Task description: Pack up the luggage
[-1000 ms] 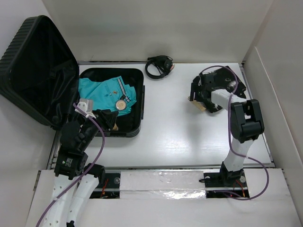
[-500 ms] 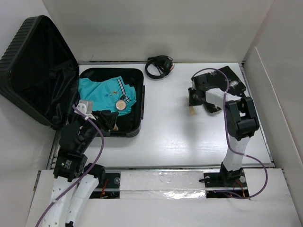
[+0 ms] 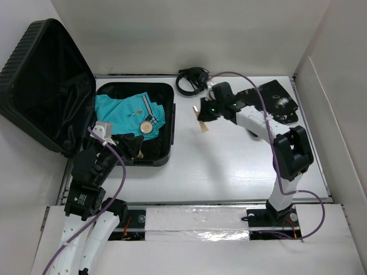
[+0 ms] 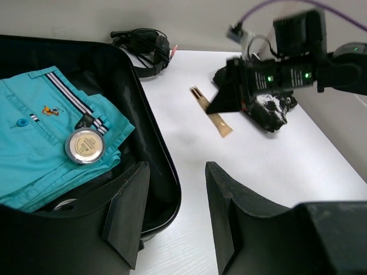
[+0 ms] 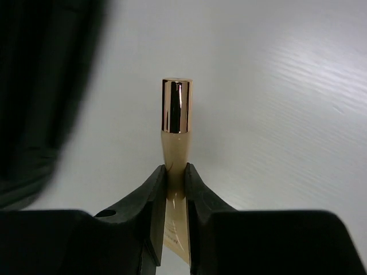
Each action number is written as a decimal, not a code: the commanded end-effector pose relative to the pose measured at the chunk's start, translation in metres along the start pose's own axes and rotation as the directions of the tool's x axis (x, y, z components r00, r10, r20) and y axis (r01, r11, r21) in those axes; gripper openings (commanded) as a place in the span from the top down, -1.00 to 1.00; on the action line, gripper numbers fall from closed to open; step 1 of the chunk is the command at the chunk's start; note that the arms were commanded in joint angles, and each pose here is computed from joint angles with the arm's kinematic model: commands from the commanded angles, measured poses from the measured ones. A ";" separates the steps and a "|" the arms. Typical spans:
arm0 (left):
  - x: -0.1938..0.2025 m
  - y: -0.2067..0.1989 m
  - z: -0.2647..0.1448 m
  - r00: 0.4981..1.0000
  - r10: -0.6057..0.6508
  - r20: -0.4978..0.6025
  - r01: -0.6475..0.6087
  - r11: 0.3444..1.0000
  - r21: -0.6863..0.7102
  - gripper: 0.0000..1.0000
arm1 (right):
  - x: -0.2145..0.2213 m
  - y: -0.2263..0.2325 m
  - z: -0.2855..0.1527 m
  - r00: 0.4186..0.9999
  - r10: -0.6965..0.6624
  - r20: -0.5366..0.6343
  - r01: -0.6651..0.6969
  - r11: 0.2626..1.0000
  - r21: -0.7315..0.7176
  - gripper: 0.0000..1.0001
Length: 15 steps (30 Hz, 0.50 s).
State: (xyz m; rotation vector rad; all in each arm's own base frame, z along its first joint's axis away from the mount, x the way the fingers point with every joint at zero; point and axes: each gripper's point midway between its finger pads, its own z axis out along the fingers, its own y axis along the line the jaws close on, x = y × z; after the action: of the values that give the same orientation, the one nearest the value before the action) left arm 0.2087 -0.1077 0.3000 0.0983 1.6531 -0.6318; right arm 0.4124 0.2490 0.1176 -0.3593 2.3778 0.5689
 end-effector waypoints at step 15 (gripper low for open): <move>-0.030 -0.012 -0.008 0.996 0.023 0.090 -0.025 0.999 0.026 0.18 | -0.160 0.159 -0.015 0.910 0.065 0.410 0.103 0.921 -0.375 -0.39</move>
State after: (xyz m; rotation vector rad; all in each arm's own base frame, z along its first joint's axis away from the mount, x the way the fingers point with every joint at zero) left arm 0.2093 -0.1065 0.3001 0.0919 1.6524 -0.6254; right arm 0.3849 0.4627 0.2919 -0.6614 1.8106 1.1635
